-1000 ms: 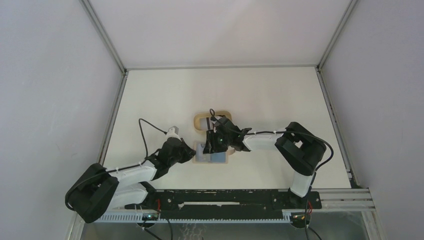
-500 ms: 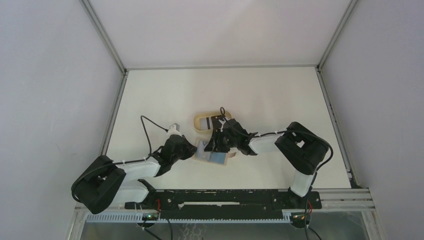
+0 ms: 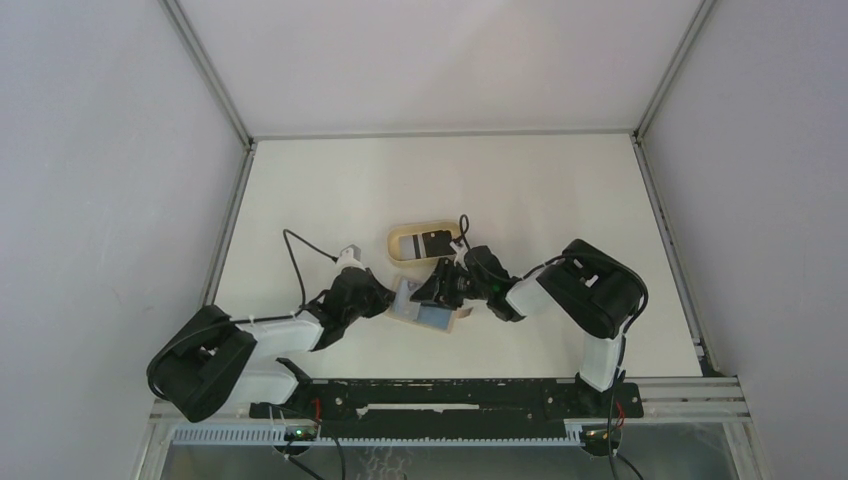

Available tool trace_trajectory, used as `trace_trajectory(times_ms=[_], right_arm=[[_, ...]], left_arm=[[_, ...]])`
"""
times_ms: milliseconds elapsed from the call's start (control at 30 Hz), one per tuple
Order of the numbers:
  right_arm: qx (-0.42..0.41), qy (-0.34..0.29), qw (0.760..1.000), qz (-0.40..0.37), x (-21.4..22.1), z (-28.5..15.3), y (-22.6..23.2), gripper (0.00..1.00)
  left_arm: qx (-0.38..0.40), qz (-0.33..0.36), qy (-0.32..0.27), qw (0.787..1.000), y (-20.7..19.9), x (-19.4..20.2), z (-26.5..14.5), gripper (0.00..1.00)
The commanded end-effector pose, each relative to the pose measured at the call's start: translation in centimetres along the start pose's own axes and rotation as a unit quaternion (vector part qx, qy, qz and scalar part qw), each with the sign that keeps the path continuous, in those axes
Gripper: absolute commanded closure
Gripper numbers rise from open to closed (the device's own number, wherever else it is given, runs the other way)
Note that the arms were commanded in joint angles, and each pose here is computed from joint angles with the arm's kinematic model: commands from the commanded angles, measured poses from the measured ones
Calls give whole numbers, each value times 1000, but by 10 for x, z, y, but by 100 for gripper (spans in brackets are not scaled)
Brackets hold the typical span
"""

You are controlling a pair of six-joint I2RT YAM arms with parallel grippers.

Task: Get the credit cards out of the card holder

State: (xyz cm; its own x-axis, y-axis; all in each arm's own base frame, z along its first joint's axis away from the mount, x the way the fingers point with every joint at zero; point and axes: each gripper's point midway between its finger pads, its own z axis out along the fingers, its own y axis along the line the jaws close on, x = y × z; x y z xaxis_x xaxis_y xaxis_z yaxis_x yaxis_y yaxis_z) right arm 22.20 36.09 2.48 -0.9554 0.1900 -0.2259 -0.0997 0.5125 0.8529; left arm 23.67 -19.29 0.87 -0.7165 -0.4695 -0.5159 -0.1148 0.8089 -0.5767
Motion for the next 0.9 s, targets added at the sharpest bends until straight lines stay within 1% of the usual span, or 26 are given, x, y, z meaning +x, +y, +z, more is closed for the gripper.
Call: trace_trajectory(times_ms=[0, 233, 367, 567, 867], right_arm=[[0, 31, 999, 13, 28, -6, -12, 47], [-49, 2, 999, -3, 22, -17, 5, 49], [-60, -11, 998, -8, 20, -21, 9, 49], [-65, -27, 998, -7, 14, -18, 9, 50], [-44, -56, 997, 9, 1, -16, -2, 50]], left_arm=[[-109, 25, 83, 990, 62, 46, -10, 100], [-110, 26, 86, 990, 63, 47, -10, 100], [-111, 27, 88, 990, 63, 48, -10, 100], [-110, 28, 90, 990, 63, 49, -10, 100], [-111, 30, 94, 989, 62, 51, -9, 100]])
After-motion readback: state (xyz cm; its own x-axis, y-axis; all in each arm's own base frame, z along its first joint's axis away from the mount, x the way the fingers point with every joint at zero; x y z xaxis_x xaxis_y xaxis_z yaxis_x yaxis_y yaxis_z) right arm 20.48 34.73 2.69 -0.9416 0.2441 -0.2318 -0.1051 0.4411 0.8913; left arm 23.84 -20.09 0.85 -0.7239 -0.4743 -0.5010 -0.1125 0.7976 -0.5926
